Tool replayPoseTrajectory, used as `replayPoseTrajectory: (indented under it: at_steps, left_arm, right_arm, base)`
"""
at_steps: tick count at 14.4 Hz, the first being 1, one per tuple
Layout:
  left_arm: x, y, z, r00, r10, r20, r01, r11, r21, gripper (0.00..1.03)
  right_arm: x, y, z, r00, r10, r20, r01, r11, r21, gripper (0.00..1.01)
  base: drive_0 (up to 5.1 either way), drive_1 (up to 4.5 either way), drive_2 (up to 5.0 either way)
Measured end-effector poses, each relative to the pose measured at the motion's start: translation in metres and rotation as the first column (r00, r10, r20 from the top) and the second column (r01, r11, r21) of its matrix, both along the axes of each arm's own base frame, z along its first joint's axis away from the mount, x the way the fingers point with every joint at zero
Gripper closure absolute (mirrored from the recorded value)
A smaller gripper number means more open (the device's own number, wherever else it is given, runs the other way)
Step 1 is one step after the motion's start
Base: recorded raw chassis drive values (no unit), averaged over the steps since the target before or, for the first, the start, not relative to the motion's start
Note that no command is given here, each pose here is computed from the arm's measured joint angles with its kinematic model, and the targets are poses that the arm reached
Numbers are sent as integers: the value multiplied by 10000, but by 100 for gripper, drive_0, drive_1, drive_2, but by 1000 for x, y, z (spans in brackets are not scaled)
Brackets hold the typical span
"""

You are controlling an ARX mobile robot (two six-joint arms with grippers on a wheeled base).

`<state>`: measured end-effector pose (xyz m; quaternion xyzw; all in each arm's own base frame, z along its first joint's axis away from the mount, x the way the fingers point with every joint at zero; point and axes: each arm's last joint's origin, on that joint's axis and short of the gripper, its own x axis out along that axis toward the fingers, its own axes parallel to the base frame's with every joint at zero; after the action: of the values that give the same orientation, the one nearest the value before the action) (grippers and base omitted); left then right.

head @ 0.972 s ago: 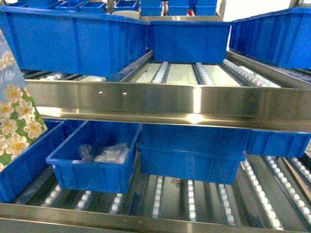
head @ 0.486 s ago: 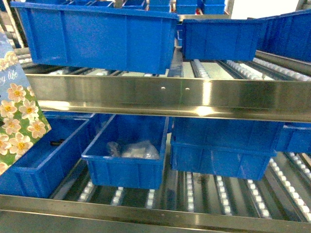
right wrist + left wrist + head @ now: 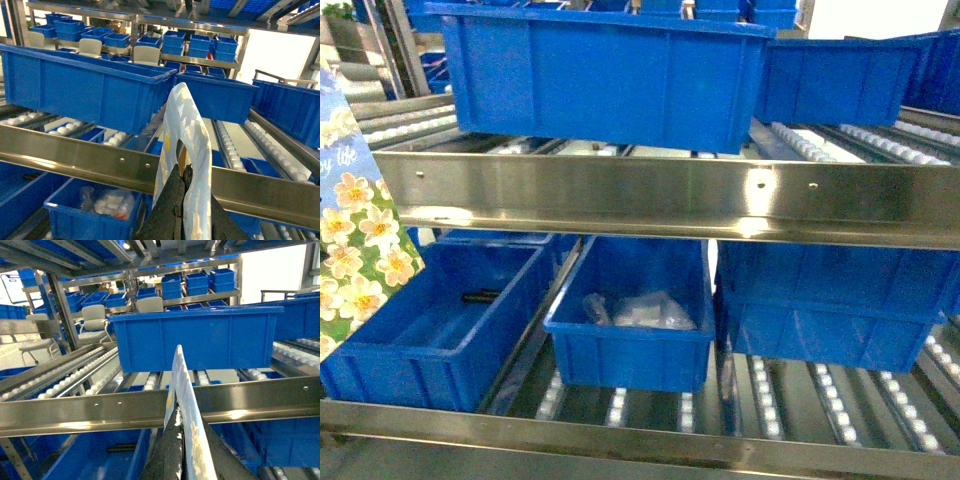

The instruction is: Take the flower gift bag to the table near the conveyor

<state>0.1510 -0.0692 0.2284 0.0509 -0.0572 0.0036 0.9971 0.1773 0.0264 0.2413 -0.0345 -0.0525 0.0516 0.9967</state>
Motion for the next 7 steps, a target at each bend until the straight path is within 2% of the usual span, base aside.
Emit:
replayPoseTrajectory:
  at_steps: [7]
  left_arm:
    - [0, 0, 0, 10000, 30, 3, -30, 10000, -3, 101]
  right_arm:
    - [0, 0, 0, 10000, 0, 8, 0, 10000, 1, 99]
  base:
    - [-493, 252, 252]
